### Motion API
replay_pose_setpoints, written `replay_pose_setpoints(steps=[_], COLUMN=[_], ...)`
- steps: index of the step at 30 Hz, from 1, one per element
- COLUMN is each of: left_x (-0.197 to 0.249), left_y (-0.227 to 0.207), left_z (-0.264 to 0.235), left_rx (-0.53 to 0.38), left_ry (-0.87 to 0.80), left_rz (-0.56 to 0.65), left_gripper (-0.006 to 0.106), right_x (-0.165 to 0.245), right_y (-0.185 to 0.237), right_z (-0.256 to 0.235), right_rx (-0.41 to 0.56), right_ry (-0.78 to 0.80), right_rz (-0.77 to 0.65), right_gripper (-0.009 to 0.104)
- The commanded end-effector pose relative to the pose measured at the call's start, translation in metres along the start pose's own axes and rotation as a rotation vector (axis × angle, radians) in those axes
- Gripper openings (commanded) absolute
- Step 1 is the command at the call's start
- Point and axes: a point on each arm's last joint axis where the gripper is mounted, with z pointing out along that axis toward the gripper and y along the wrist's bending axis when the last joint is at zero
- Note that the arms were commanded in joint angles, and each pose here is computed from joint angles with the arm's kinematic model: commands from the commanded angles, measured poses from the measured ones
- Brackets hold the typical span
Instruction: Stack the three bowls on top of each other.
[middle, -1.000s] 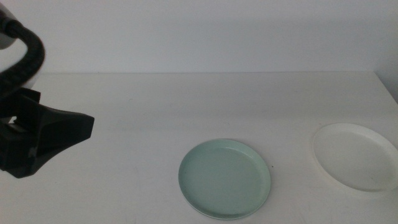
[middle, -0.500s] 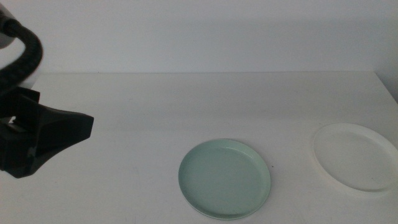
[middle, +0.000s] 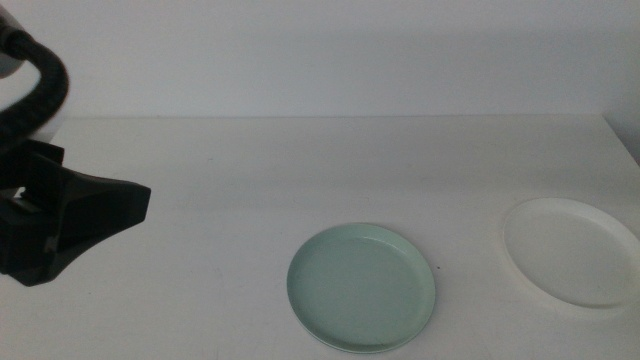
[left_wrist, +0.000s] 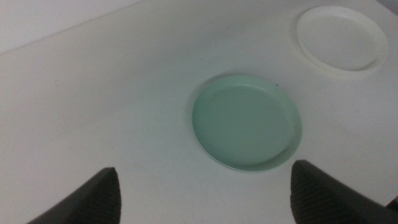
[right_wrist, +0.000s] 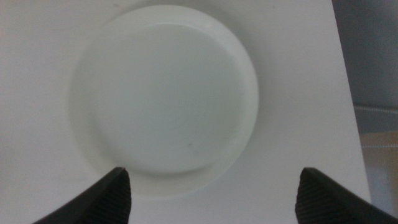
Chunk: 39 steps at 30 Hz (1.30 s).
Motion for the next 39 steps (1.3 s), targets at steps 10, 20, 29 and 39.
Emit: replay_pose_setpoints(steps=[10, 20, 29, 39], left_x=[-0.011, -0.011, -0.011, -0.011], left_y=[-0.001, -0.001, -0.001, -0.001], left_z=[-0.007, -0.007, -0.007, -0.007], left_rx=[0.004, 0.004, 0.004, 0.004], left_ry=[-0.093, -0.093, -0.093, -0.093], left_rz=[-0.008, -0.008, -0.008, -0.008], left_gripper=[0.090, 0.090, 0.090, 0.090], right_x=[-0.050, -0.045, -0.038, -0.041], right_y=[-0.021, -0.047, -0.048, -0.037], right_z=[0.092, 0.152, 0.172, 0.153], right_rx=[0.025, 0.043, 0.038, 0.010], right_ry=[0.086, 0.146, 0.191, 0.191], right_rz=[-0.060, -0.004, -0.001, 0.010], right_gripper=[0.093, 0.078, 0.040, 0.000])
